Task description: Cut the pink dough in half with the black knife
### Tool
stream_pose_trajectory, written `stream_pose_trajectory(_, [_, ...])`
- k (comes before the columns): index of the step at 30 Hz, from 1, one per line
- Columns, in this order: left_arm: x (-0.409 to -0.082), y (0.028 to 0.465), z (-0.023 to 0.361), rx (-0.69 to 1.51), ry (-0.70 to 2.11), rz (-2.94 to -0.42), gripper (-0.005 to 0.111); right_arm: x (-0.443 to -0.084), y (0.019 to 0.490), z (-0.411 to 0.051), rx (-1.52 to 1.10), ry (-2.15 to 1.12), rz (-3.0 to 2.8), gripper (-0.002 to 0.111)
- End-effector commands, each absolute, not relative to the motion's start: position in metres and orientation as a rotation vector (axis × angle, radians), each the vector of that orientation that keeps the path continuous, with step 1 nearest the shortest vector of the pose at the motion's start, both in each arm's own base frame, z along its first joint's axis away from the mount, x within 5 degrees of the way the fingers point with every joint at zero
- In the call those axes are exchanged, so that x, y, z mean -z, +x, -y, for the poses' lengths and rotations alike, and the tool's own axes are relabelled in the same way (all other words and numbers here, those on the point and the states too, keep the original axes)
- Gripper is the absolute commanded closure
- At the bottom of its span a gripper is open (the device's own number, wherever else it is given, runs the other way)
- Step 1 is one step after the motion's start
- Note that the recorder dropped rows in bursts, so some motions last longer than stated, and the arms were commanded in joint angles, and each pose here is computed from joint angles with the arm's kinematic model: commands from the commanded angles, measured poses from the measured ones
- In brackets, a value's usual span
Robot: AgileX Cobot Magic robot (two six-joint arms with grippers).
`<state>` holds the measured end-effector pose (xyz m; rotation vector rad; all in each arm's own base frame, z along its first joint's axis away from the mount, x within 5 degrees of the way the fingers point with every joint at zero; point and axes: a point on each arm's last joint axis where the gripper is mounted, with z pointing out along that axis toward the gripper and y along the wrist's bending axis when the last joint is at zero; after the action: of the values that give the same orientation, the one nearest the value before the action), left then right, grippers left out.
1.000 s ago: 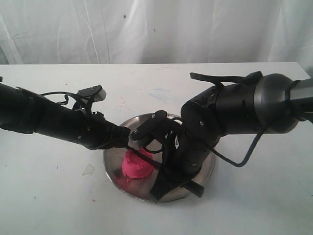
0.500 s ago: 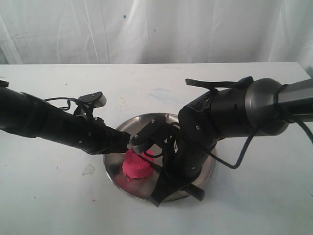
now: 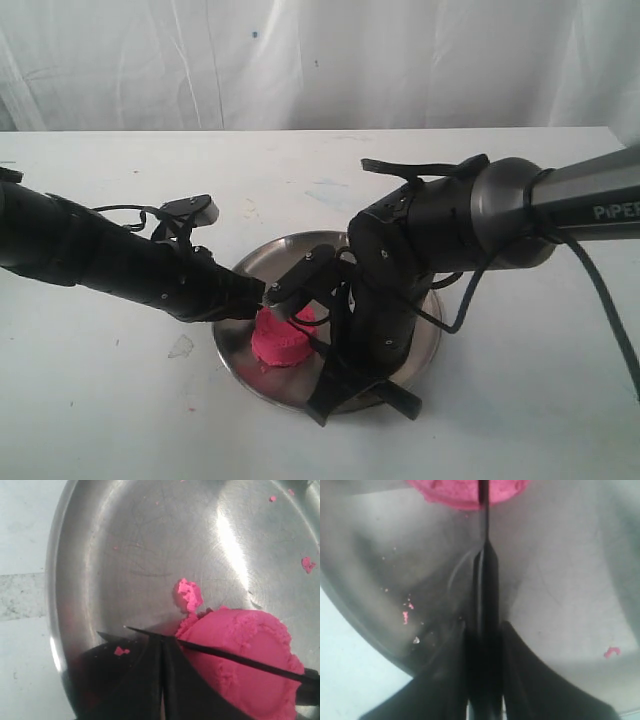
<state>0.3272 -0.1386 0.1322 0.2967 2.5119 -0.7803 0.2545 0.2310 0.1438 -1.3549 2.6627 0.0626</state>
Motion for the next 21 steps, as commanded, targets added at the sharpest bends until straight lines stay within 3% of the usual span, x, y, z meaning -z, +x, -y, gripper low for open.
stream_pose_trajectory(1, [-0.127, 0.324, 0.14, 0.771, 0.324, -2.527, 0.107, -0.138, 0.253, -0.231, -0.032, -1.438, -2.721, 0.108])
stream_pose_trajectory(13, [-0.128, 0.326, 0.139, 0.746, 0.335, -2.517, 0.107, -0.141, 0.257, -0.234, -0.025, -1.46, -2.73, 0.108])
stream_pose_trajectory(21, [-0.162, 0.334, 0.138, 0.672, 0.395, -2.402, 0.107, -0.141, 0.256, -0.233, -0.02, -1.466, -2.742, 0.108])
